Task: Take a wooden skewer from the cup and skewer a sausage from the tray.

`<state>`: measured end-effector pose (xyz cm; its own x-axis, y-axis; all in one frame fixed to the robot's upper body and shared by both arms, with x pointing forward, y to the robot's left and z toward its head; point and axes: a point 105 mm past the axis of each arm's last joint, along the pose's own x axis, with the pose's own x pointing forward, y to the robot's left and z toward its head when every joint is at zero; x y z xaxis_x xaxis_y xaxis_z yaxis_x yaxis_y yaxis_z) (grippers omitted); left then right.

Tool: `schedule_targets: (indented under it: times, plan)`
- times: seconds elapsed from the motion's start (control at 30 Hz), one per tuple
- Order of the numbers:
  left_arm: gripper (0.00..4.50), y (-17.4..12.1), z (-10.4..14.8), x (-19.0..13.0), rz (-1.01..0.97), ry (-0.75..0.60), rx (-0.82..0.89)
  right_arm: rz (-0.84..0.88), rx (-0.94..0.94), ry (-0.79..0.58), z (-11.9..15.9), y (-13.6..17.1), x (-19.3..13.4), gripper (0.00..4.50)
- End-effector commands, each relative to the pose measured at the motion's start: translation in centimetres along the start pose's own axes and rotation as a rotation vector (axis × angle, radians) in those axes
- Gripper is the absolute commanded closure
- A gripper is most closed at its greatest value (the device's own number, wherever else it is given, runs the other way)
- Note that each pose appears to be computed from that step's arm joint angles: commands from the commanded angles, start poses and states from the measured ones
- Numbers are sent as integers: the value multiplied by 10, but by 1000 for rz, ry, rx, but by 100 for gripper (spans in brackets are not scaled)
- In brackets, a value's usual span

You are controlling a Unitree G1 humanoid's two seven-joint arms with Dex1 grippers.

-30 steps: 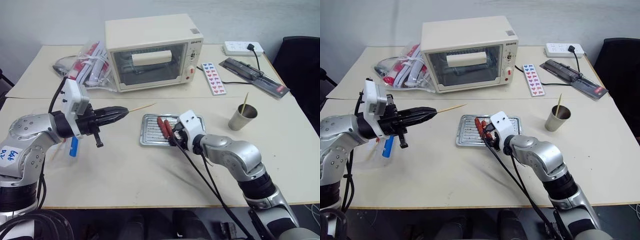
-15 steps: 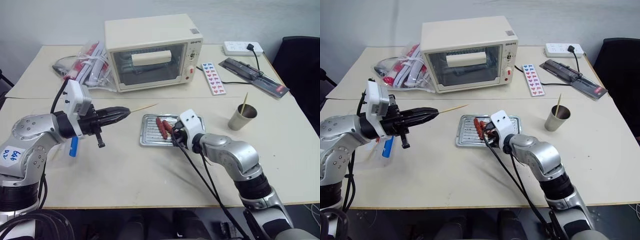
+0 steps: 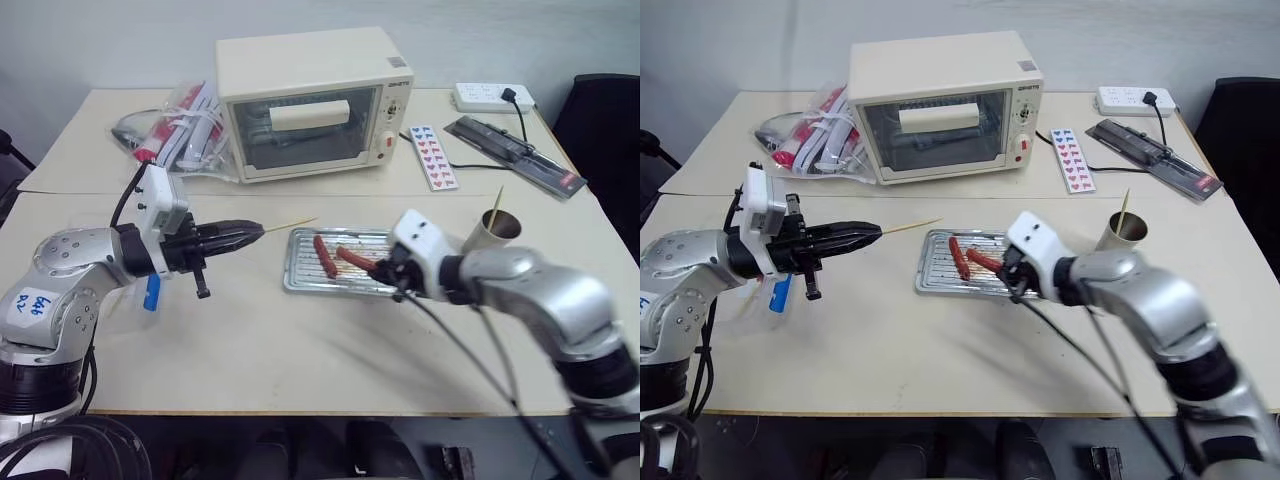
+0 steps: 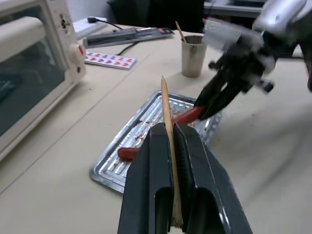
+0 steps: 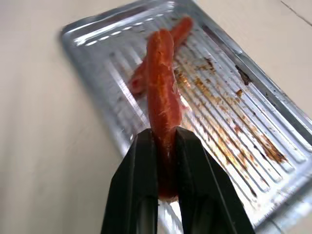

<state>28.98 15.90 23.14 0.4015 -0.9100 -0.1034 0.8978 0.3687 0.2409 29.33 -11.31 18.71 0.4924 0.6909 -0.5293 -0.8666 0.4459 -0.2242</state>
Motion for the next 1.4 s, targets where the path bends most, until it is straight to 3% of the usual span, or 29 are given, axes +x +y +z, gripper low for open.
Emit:
schedule_targets:
  times: [0.03, 0.17, 0.37, 1.4]
  plan:
    - [450, -7, 5, 0, -110, 32, 45, 173, -111, -43, 18, 15, -36, 423]
    - [450, -19, 3, 1, -247, 72, 33, 238, -139, -34, 23, 14, -65, 423]
    - [450, -32, 5, 7, -375, 82, 48, 264, -132, -57, 30, 19, -72, 423]
    - [450, -33, 23, 25, -430, 22, 108, 280, -91, -81, 28, 30, -68, 423]
